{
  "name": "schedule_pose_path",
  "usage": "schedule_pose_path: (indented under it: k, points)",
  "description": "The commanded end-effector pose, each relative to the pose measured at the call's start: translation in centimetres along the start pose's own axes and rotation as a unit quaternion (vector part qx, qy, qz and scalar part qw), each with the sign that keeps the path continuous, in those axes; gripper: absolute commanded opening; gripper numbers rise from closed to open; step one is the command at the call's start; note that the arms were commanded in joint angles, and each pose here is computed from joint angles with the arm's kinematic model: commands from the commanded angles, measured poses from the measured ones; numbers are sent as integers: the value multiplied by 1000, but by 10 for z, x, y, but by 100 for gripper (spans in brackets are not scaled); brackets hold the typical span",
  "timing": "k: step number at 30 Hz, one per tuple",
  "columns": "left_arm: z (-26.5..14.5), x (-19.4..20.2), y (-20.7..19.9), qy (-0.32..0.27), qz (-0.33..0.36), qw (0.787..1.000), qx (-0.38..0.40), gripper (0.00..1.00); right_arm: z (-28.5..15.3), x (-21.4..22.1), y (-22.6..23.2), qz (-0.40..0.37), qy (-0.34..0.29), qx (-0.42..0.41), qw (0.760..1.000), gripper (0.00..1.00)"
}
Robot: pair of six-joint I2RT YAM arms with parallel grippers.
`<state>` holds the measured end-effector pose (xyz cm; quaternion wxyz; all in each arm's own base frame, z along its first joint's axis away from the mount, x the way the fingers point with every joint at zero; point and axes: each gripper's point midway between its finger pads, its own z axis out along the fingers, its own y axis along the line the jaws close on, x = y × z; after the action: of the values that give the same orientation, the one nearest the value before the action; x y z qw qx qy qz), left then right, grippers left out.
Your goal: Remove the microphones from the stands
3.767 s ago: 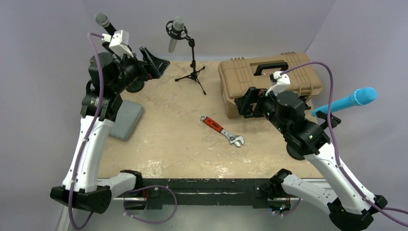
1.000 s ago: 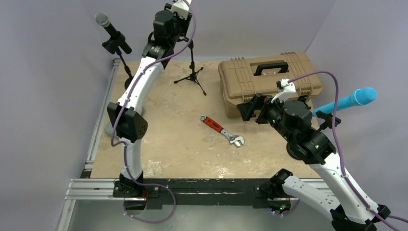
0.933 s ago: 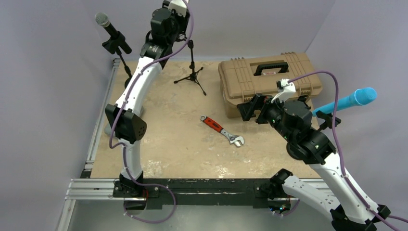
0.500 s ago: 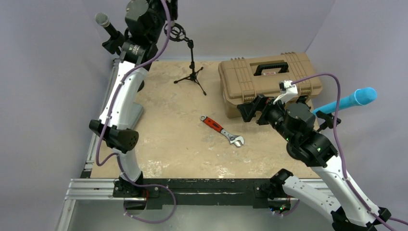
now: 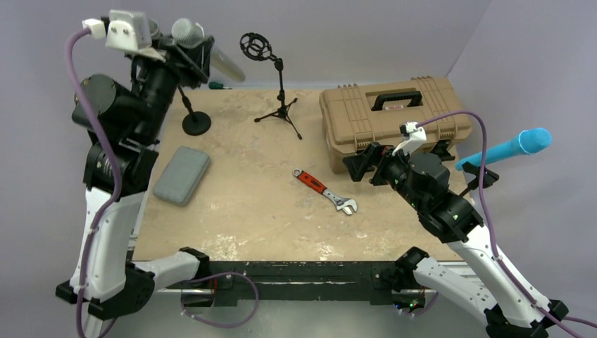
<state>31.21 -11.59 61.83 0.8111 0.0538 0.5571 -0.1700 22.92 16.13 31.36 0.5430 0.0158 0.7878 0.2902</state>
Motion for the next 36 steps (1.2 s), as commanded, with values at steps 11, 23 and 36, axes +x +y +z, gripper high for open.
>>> schedule_pose_path:
  k: [11, 23, 36]
  points:
    - [-129, 240, 20, 374, -25, 926, -39, 0, 8, 5, 6, -24, -3, -28, 999, 99]
    - [-209, 401, 66, 615, -20, 775, -146, 0, 13, 21, 3, -16, 16, -29, 999, 99]
    - [-245, 475, 98, 707, 32, 681, -187, 0, 14, 26, -1, -9, 19, -22, 1000, 99]
